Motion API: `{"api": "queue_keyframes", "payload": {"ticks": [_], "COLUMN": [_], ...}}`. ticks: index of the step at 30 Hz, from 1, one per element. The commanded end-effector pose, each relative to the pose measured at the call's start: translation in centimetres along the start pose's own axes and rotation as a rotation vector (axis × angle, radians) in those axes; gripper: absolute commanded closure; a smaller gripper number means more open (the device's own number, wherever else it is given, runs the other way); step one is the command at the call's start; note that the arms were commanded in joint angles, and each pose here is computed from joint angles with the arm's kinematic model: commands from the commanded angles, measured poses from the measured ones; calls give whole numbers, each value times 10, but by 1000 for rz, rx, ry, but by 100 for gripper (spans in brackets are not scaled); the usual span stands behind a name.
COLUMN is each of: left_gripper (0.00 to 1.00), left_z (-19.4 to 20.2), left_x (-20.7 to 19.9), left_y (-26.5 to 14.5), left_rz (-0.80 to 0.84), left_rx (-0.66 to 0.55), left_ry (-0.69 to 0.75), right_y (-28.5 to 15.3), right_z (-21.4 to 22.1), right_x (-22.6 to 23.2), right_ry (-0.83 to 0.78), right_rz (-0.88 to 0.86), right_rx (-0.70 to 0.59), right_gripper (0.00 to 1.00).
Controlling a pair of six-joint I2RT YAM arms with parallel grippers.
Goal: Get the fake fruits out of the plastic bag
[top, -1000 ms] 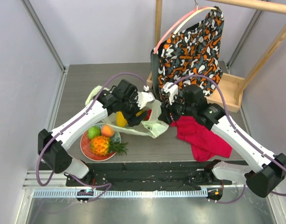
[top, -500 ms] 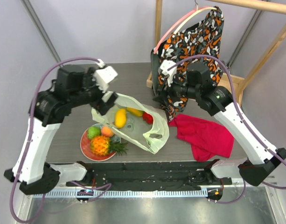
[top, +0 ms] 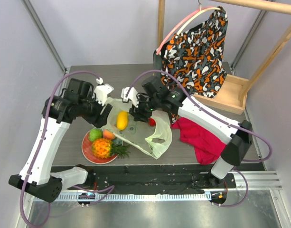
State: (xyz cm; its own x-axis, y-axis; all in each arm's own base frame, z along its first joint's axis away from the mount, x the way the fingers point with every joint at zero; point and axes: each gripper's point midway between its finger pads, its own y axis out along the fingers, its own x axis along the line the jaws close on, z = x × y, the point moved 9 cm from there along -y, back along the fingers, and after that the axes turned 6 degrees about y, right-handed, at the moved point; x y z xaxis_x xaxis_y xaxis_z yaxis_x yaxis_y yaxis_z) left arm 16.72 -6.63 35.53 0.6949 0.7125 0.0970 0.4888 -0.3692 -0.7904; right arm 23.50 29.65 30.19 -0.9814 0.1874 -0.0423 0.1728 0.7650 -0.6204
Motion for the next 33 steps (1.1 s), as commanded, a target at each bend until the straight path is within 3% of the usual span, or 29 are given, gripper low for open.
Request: {"api": "queue_keyframes", "payload": {"ticks": [1, 2, 3, 6, 11, 14, 18, 23, 26, 33], "left_gripper": [50, 57, 73, 100, 100, 100, 100, 100, 100, 100], "left_z": [21, 21, 21, 17, 11, 7, -4, -18, -21, -24], "left_x": [-13, -14, -15, -14, -13, -13, -12, -8, -7, -7], "left_y": [7, 9, 12, 18, 19, 20, 21, 22, 24, 28], "left_rz": [89, 105, 131, 145, 162, 188, 213, 209, 217, 234], "left_rx": [81, 78, 75, 91, 74, 63, 31, -1, -5, -4], "left_ry": [-54, -53, -60, -75, -68, -63, -56, -73, -79, -85], "right_y": [34, 41, 46, 57, 54, 58, 59, 46, 45, 75], "right_z": [16, 23, 31, 47, 73, 92, 90, 50, 44, 67], "right_x": [-16, -19, -25, -38, -49, -57, -69, -57, -43, -35], "right_ry": [-16, -8, -2, -13, -105, -120, -149, -210, -244, -270], "right_rz": [87, 95, 153, 226, 271, 280, 295, 147, 35, -139], "right_rx": [56, 81, 121, 188, 272, 340, 324, 123, 81, 141], "right_gripper": [50, 51, 51, 42, 23, 21, 21, 26, 28, 36]}}
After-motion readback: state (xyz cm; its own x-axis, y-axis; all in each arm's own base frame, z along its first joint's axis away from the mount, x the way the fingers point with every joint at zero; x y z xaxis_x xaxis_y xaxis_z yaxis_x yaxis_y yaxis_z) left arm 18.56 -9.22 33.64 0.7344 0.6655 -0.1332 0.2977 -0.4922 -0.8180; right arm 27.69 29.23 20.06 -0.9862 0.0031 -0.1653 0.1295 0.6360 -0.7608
